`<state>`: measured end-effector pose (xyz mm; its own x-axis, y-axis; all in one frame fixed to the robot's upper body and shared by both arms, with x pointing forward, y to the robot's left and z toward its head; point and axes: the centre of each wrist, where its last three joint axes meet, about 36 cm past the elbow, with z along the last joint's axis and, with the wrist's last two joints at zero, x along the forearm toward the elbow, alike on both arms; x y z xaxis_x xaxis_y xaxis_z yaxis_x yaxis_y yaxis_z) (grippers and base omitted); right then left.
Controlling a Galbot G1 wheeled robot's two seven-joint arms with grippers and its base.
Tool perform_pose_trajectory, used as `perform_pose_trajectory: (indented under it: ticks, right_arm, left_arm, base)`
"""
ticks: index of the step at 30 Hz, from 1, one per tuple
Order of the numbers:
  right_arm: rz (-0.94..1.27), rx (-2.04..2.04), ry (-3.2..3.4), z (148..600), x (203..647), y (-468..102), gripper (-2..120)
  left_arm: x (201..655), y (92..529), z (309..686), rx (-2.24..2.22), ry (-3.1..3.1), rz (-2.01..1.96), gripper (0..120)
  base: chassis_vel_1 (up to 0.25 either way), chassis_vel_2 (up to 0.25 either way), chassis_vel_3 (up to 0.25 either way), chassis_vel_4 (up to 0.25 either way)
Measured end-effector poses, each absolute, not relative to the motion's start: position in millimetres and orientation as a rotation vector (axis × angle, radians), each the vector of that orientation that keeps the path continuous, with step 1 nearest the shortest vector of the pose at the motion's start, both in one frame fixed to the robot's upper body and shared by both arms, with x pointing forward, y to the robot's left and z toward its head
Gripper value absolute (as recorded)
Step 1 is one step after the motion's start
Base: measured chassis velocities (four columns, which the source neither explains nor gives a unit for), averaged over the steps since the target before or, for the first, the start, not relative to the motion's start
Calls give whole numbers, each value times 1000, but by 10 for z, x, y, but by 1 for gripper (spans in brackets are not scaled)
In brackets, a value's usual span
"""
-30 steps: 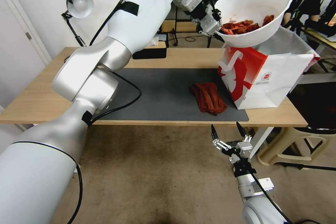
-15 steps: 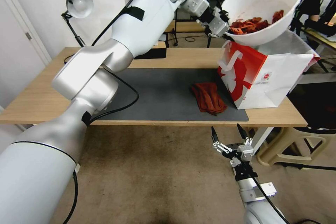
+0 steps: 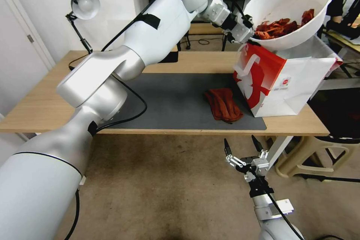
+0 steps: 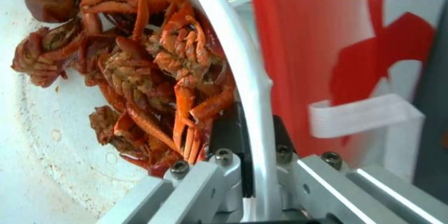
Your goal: Sweep shrimp from table into container with towel, then put container into takeout bag.
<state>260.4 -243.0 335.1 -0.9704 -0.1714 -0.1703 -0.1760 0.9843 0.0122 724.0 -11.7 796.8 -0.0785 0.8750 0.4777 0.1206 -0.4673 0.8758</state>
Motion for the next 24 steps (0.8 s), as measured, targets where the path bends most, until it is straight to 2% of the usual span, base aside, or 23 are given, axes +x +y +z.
perform_pose_trajectory:
  ticks: [24]
  right_arm:
    - [41,-261,2961,3342,2594,-2376,100]
  left_arm:
    - [7302,-172,7584,1588,1186,1538,0]
  base:
    - [0,0,0,0]
